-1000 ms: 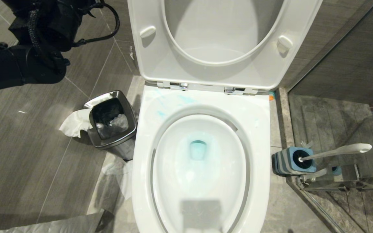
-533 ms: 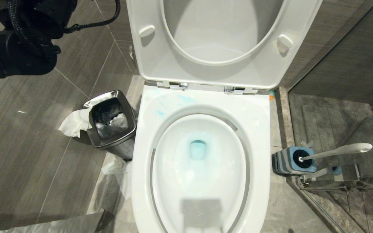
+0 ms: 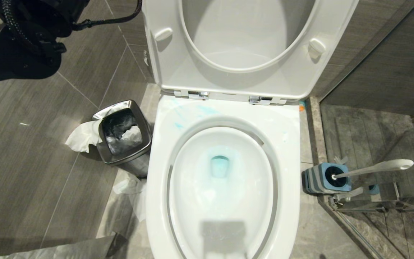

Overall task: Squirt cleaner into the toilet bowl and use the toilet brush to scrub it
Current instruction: Flush the toilet

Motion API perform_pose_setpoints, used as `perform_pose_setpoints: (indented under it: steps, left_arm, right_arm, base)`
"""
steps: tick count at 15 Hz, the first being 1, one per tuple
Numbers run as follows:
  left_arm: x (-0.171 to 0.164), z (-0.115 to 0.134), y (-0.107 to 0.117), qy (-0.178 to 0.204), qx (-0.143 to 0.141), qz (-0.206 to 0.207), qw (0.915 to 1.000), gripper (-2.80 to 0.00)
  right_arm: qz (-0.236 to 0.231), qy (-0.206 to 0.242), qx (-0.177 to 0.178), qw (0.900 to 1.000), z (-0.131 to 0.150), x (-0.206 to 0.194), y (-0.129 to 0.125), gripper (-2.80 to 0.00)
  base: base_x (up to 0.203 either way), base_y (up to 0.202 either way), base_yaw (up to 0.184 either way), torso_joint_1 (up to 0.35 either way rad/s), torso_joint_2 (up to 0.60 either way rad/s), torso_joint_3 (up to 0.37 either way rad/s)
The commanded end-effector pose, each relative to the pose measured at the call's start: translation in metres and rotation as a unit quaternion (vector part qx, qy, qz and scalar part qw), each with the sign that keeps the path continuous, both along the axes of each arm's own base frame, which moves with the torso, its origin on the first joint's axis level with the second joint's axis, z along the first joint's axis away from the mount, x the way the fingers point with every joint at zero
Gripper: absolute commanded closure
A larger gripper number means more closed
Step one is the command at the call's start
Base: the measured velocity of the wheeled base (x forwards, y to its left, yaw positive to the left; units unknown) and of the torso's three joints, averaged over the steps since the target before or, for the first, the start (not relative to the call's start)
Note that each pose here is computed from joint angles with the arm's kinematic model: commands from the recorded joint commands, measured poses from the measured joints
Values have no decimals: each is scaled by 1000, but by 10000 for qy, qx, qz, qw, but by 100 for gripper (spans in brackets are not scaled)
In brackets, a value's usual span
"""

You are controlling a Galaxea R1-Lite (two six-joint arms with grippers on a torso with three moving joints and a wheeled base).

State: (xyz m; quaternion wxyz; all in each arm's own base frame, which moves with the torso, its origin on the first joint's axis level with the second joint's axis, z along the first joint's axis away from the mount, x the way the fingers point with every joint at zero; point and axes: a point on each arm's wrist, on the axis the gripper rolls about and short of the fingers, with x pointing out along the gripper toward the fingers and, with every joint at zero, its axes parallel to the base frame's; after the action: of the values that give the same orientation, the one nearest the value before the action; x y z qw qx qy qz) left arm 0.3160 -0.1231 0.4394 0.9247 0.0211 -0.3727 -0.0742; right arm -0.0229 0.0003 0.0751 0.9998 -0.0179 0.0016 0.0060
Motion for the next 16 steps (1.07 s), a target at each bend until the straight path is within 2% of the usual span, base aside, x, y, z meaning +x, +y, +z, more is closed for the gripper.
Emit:
perform_pose_setpoints:
  steps: [1,11,14,16]
  left_arm:
    - [1,-2,-4,25,13,-41,10000,0]
    - [23,-31,-26,456,195,-206,9986,0]
    - [31,-44,-37,891,421,-321,9946,0]
    - [35,-49,-41,954,453,-332,9939,0]
  right_arm:
    - [2,6,-5,10000,0,0,0,0]
    - [2,6,-5,10000,0,0,0,0]
    - [2,6,-4,10000,0,0,0,0]
    - [2,0,-3,10000,0,0,0,0]
  base:
    - [0,0,0,0,0,0]
    - [0,0,0,0,0,0]
    - [0,0,0,0,0,0]
    - [0,0,0,0,0,0]
